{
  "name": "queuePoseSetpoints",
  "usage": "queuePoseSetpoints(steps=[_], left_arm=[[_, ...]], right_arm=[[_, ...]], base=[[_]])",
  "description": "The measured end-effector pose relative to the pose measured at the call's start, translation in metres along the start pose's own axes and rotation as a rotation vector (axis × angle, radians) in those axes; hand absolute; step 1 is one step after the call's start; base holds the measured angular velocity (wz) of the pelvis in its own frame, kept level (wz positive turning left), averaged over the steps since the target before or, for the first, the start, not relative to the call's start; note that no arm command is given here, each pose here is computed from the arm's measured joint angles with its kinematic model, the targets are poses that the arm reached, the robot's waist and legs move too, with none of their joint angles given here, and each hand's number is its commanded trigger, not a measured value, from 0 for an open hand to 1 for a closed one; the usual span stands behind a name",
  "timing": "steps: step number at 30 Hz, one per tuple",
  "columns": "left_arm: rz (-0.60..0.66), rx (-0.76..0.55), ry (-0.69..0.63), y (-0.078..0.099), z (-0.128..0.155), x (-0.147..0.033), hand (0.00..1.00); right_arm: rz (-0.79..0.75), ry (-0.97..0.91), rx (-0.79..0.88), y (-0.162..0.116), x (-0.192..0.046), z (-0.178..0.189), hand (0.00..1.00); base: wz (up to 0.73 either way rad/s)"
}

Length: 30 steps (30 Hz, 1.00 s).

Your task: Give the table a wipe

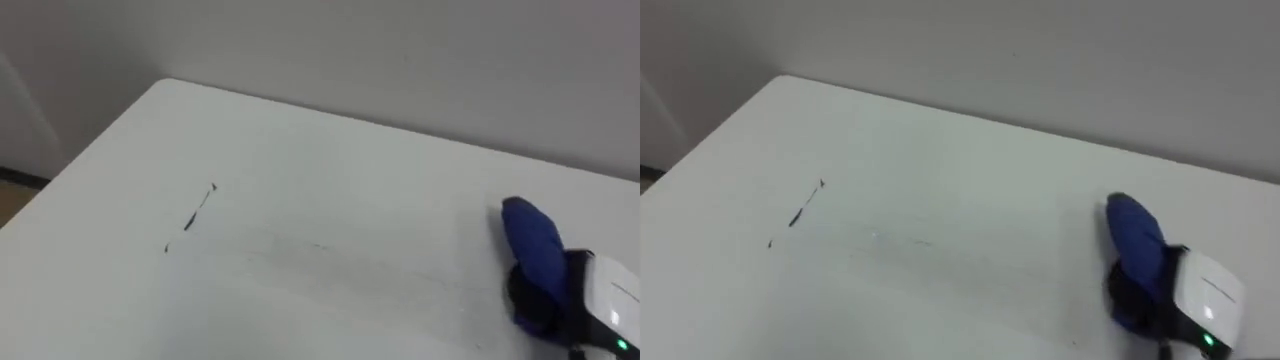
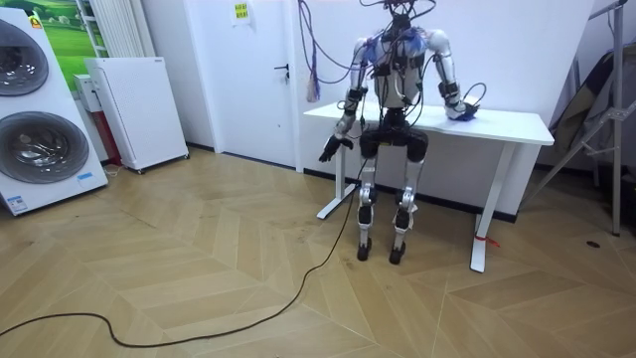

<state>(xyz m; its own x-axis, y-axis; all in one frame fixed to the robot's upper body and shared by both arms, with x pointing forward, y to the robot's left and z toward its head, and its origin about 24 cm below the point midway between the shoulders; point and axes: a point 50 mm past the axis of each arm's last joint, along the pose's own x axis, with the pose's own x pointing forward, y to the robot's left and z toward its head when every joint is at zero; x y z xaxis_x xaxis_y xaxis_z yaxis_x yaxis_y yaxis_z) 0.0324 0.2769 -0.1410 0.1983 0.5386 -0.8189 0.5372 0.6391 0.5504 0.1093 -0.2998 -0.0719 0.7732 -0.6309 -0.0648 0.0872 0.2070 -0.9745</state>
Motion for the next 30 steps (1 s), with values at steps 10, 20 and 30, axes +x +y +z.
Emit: queuePoseSetpoints(steps=[10, 20, 30], left_arm=[[-0.003, -0.049, -0.079, 0.01, 0.024, 0.01, 0.0], [-0.007, -0.071, -0.271, 0.032, 0.089, 0.005, 0.0], [-0.063, -0.102, -0.071, 0.01, 0.023, 0.011, 0.0]], right_arm=[[0.067, 0.111, -0.09, 0.018, 0.03, 0.038, 1.0], [0.195, -0.525, 0.241, 0.0, 0.025, 0.24, 1.0], [-0.046, -0.087, 0.089, -0.009, 0.038, 0.045, 1.0]], base=[[-0.75], [0.15], [0.57]])
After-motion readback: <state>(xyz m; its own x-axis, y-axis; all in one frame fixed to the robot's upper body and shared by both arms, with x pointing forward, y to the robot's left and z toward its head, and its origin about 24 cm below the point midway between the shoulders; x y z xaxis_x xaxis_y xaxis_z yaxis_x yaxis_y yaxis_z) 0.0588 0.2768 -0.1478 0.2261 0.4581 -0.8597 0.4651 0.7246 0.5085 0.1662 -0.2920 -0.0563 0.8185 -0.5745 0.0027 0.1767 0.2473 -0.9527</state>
